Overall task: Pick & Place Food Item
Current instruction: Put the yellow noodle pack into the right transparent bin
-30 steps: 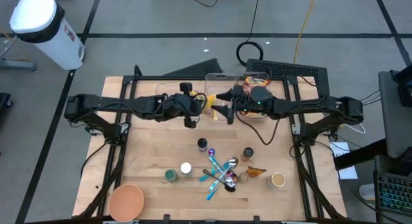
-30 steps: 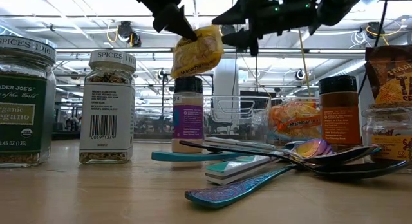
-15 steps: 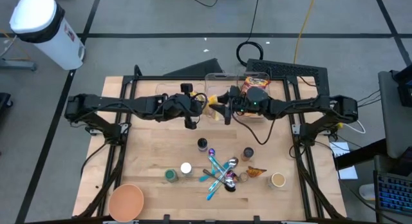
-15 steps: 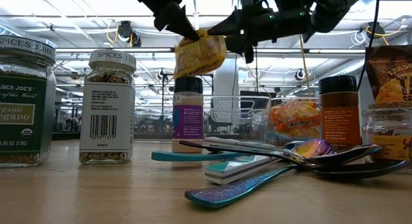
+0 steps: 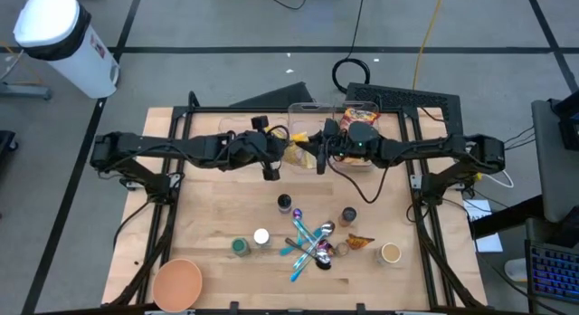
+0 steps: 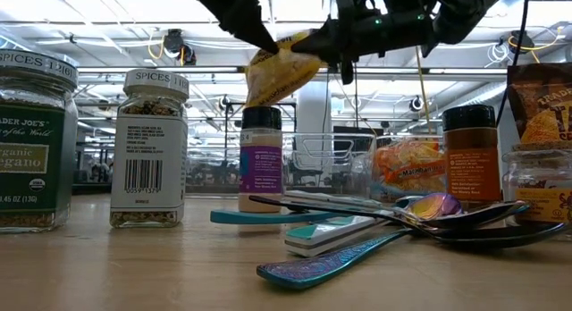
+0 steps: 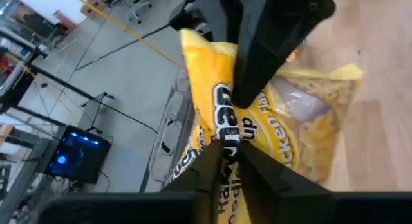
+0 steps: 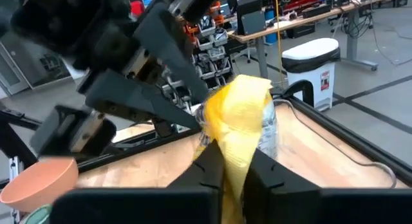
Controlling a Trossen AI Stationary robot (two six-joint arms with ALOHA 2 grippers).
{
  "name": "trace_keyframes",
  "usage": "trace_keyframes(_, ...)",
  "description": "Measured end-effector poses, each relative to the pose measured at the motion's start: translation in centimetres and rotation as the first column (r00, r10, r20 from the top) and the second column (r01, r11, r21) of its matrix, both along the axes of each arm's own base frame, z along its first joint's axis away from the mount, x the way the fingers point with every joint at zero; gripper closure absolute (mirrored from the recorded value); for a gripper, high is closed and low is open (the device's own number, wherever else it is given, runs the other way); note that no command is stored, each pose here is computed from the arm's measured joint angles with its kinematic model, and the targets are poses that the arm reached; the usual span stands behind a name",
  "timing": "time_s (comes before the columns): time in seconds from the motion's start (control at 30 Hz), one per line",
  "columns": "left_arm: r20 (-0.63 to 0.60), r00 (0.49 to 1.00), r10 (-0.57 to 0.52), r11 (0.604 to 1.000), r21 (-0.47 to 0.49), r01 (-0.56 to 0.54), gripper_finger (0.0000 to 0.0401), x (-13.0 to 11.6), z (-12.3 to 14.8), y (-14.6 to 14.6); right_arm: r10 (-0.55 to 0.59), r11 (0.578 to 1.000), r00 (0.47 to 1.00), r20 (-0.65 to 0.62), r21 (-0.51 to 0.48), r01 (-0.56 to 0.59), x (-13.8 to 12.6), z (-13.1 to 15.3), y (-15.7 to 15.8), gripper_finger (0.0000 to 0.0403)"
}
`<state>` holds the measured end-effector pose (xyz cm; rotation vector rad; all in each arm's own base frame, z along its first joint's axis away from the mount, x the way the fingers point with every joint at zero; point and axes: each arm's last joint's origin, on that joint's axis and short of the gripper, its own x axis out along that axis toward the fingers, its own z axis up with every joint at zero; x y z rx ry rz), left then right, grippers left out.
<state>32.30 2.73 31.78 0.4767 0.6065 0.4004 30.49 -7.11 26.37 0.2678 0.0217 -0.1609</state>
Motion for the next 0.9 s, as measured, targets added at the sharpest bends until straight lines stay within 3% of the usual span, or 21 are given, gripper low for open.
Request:
trace_keyframes(0.23, 0.104, 0.994, 0.016, 0.999, -0.035, -0.013, 0.0230, -1.9, 2.5, -0.2, -0.013, 0.999, 1.000, -0.022, -0.038, 0.013, -2.3, 2.2, 0.0, 0.0402)
trace_keyframes(0.4, 0.153, 0.988, 0.024, 0.995, -0.098, -0.009, 0.0186, -3.6, 3.8, 0.6, -0.081, 0.996, 0.993, -0.087, -0.049, 0.077, -5.4, 3.8, -0.7, 0.0402)
trace_keyframes(0.53, 0.123, 0.991, 0.044, 0.987, -0.161, -0.024, 0.0173, -4.0, 3.4, 1.6, -0.265, 0.964, 0.948, -0.177, -0.071, 0.256, -8.4, 4.4, -2.1, 0.0402)
trace_keyframes(0.67, 0.074, 0.992, 0.100, 0.976, -0.200, -0.084, 0.0171, -3.8, 2.4, 2.6, -0.426, 0.904, 0.858, -0.286, -0.091, 0.419, -11.2, 4.2, -3.5, 0.0402)
trace_keyframes(0.83, 0.059, 0.987, 0.146, 0.962, -0.239, -0.128, 0.0171, -4.0, 0.8, 3.2, -0.486, 0.862, 0.777, -0.402, -0.075, 0.501, -13.4, 3.2, -4.9, 0.0403)
trace_keyframes(0.9, 0.057, 0.986, 0.158, 0.957, -0.254, -0.139, 0.0171, -4.0, 0.5, 3.2, -0.460, 0.871, 0.794, -0.397, -0.030, 0.490, -13.8, 2.6, -5.3, 0.0403)
